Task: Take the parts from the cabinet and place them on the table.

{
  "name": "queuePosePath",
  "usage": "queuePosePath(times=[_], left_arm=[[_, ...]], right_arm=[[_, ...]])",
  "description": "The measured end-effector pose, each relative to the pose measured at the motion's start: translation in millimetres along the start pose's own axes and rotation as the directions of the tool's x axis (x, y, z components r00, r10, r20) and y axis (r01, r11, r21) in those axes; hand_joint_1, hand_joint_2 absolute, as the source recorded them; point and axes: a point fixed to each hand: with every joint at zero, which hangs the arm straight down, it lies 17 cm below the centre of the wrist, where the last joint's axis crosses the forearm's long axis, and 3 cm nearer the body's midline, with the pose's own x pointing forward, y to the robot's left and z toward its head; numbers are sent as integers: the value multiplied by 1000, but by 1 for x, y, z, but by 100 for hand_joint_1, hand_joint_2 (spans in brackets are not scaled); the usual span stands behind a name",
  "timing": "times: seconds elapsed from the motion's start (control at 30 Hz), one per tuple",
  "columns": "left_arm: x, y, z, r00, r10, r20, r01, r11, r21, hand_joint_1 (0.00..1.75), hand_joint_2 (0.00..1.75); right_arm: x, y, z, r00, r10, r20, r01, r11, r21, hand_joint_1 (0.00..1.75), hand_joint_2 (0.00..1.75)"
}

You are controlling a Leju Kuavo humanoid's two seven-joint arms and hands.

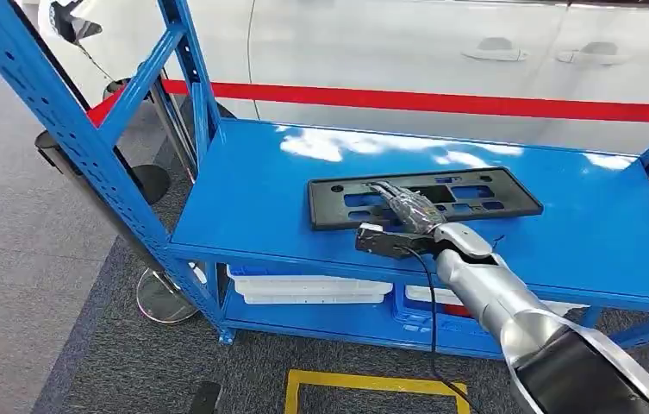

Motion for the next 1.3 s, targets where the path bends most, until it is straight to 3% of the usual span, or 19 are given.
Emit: queuePosePath(times=[0.9,1.07,1.13,1.3], left_arm=[[-4,0,2,1000,-6,0,6,1000,-3,0,0],[-1,-2,1,1000,-6,6,6,1000,-10,0,0],[3,-3,0,1000,0,15,1,1000,-17,0,0],[20,-5,-4,999,-8,50,9,1000,-28,0,0]], right_arm=[[-39,-9,26,999,-39,-1,39,997,-68,175,175],[-50,-41,29,990,129,-52,-137,968,-212,175,175],[-50,-70,30,970,232,-76,-244,920,-308,175,175],[-30,-144,14,950,304,-65,-302,849,-434,175,175]])
